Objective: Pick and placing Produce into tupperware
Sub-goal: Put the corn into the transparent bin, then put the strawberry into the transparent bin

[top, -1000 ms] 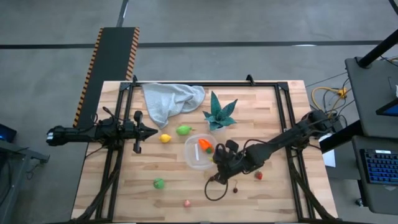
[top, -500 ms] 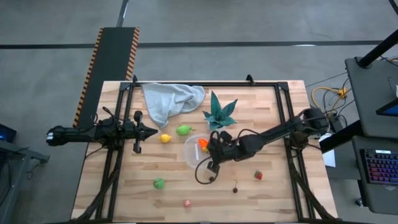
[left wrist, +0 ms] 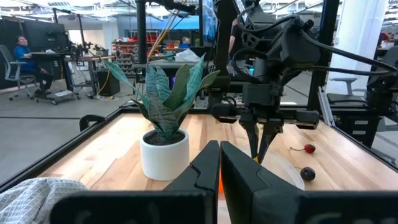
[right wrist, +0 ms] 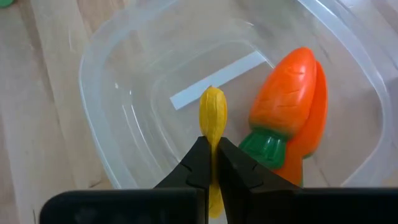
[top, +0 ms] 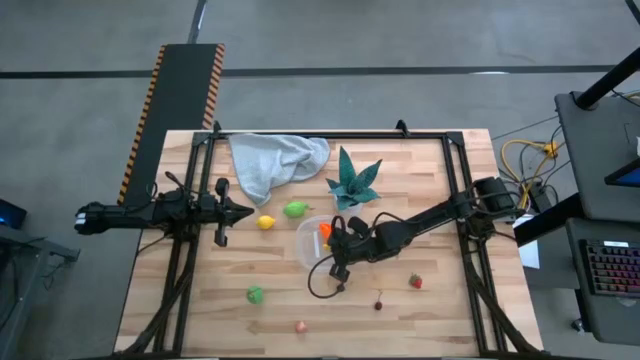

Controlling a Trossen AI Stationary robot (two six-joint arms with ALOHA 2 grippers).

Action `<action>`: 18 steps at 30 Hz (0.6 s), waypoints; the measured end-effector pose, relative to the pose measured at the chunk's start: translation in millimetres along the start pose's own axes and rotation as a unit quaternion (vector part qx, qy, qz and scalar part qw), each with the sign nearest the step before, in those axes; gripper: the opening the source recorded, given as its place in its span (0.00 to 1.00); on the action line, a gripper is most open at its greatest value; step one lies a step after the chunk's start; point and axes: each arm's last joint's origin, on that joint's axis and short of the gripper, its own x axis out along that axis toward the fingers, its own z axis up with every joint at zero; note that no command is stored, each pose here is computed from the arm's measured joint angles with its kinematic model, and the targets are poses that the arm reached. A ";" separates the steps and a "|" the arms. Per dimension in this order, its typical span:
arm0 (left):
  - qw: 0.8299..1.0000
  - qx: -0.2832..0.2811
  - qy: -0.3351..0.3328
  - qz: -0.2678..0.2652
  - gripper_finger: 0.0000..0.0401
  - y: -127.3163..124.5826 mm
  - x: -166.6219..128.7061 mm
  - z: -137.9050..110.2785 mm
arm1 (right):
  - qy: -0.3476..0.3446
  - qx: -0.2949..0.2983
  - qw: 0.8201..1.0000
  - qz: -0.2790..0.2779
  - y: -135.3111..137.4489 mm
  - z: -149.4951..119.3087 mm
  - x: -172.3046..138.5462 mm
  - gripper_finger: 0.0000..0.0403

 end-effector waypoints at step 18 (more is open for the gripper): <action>1.000 0.000 0.000 0.000 0.00 0.0 0.0 -0.1 | -0.003 0.001 1.000 0.012 1.9 2.3 -0.7 0.33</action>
